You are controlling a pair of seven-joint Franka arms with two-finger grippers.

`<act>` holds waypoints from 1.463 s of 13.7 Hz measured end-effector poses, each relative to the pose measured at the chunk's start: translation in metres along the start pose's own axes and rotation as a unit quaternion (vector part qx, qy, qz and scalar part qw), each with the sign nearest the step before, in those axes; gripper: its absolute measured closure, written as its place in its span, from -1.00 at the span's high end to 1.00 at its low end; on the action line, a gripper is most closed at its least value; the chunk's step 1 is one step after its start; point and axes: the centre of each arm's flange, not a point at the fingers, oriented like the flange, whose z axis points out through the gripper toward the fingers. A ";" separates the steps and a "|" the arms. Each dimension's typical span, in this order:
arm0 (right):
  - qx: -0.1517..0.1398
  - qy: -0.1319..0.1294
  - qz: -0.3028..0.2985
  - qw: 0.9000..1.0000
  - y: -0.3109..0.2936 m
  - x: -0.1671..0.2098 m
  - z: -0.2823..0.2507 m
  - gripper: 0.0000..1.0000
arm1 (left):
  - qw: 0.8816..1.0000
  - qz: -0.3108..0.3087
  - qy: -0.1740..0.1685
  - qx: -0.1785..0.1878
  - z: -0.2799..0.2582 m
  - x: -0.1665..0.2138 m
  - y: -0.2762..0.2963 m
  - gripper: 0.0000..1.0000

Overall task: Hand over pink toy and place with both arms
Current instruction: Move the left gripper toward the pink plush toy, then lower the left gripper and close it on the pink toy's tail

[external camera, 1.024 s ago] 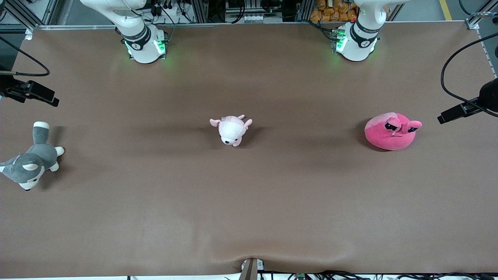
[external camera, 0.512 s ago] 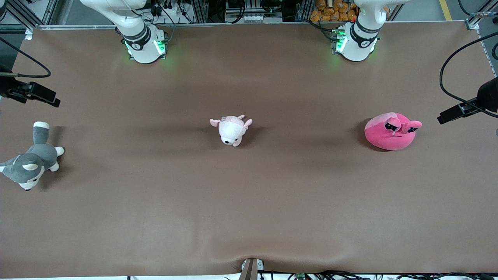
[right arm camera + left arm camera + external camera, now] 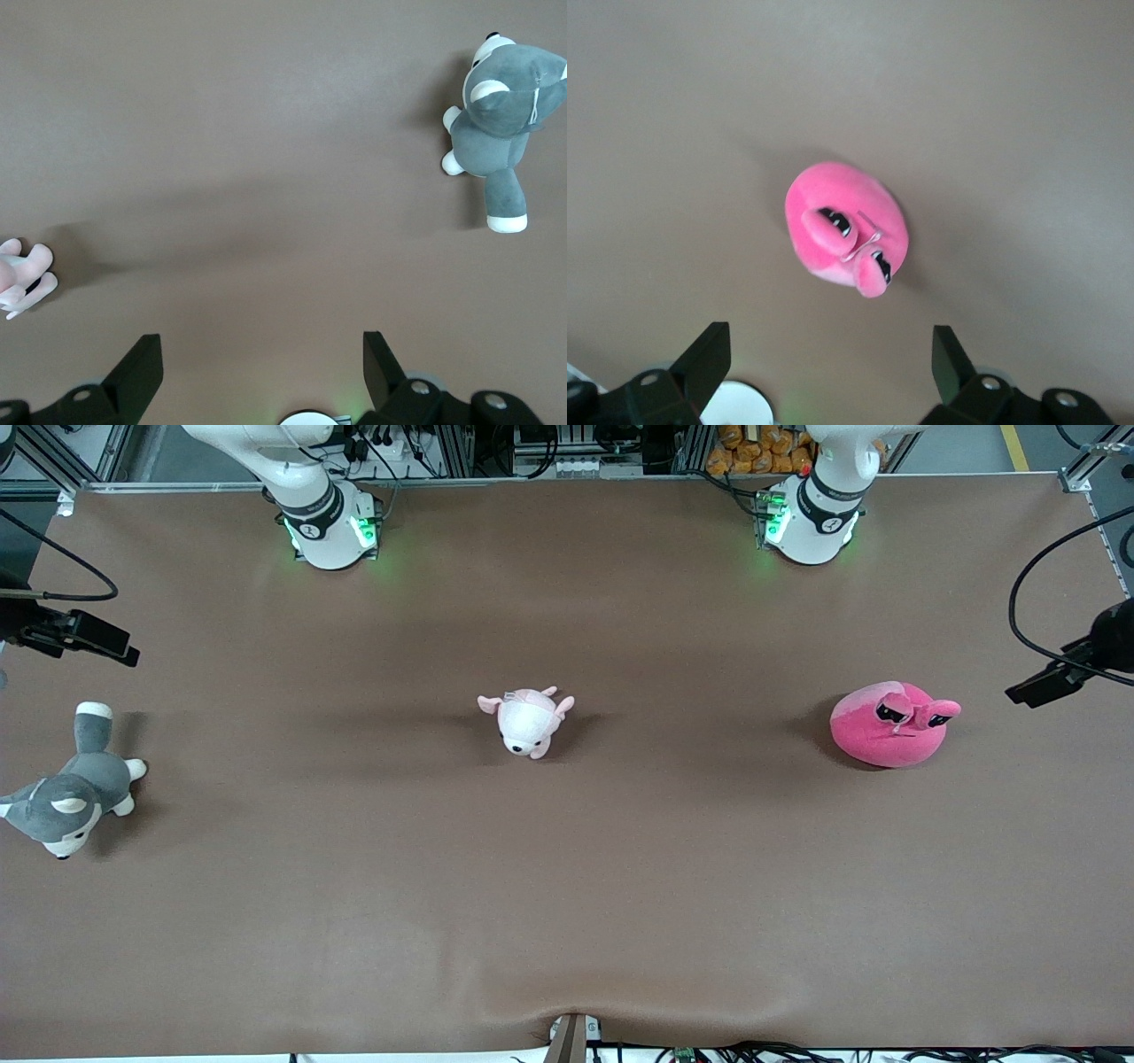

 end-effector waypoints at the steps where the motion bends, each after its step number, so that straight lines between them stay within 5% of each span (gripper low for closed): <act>1: 0.000 0.000 0.000 1.000 0.000 0.000 0.000 1.00 | 1.000 -0.017 -0.004 0.005 0.007 -0.005 -0.002 1.00; 5: 0.000 0.000 0.000 1.000 0.000 0.000 0.000 1.00 | 0.997 -0.074 -0.007 0.000 0.039 -0.009 -0.027 1.00; 20: -0.001 -0.001 -0.007 1.000 -0.007 -0.001 0.000 1.00 | 0.960 -0.236 -0.141 -0.054 0.169 0.032 -0.081 1.00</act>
